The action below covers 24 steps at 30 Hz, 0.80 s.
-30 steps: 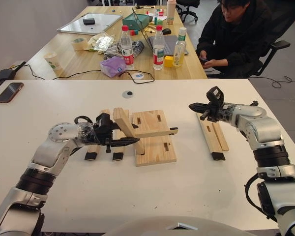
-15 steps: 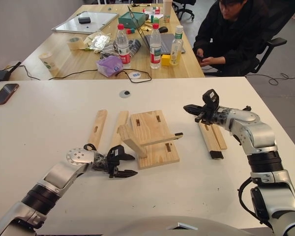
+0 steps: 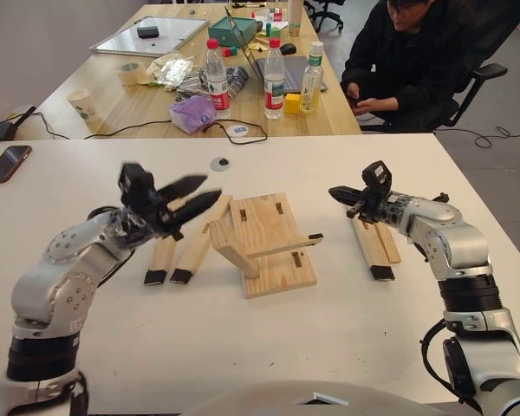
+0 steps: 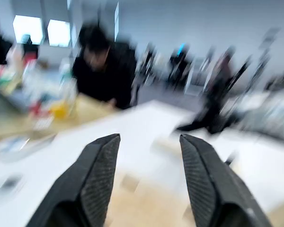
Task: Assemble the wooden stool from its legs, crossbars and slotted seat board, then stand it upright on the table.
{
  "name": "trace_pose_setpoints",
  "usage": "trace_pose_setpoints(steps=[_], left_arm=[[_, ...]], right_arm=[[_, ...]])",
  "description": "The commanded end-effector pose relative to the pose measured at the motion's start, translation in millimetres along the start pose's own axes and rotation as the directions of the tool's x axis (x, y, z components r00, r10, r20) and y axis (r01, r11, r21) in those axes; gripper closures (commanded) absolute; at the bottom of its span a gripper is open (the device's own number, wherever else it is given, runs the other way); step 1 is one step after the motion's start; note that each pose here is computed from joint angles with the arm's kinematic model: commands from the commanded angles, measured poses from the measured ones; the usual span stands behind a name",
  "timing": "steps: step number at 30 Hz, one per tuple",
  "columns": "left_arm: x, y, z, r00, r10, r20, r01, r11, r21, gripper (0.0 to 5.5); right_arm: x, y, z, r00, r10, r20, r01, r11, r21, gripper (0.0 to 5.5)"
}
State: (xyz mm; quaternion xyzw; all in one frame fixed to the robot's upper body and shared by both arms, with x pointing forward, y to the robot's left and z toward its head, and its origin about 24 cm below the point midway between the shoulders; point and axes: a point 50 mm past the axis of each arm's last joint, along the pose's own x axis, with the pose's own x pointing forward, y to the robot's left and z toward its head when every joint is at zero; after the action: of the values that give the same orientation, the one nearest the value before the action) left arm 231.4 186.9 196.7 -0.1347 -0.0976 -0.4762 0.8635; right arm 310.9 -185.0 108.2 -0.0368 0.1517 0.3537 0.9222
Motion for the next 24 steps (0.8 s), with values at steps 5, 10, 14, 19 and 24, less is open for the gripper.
trace_pose_setpoints(steps=[5, 10, 14, 19, 24], left_arm=[[28.0, -50.2, 44.3, 0.958, -0.224, 0.178, 0.251, 0.958, -0.142, 4.5], [32.3, -69.0, 23.7, 0.951, -0.293, 0.099, 0.309, 0.924, -0.224, 5.09], [32.4, -67.1, -1.1, 0.96, -0.278, 0.022, 0.273, 0.922, -0.275, 5.48], [27.5, -59.2, -19.9, 0.971, -0.235, -0.042, 0.215, 0.936, -0.279, 5.48], [25.0, -56.0, -34.1, 0.976, -0.2, -0.092, 0.164, 0.939, -0.303, 5.48]], right_arm=[[1.3, 1.2, -2.3, 1.0, -0.021, 0.018, 0.021, 1.0, 0.018, 5.5], [1.6, 1.7, -4.1, 1.0, -0.025, 0.017, 0.024, 0.999, 0.023, 5.5], [1.1, 2.6, -6.4, 1.0, -0.021, 0.005, 0.021, 1.0, 0.019, 5.5], [2.0, 13.3, -11.6, 0.999, 0.022, -0.047, -0.026, 0.996, -0.085, 5.5], [4.2, 35.8, -13.7, 0.992, 0.105, -0.071, -0.115, 0.981, -0.157, 5.5]])
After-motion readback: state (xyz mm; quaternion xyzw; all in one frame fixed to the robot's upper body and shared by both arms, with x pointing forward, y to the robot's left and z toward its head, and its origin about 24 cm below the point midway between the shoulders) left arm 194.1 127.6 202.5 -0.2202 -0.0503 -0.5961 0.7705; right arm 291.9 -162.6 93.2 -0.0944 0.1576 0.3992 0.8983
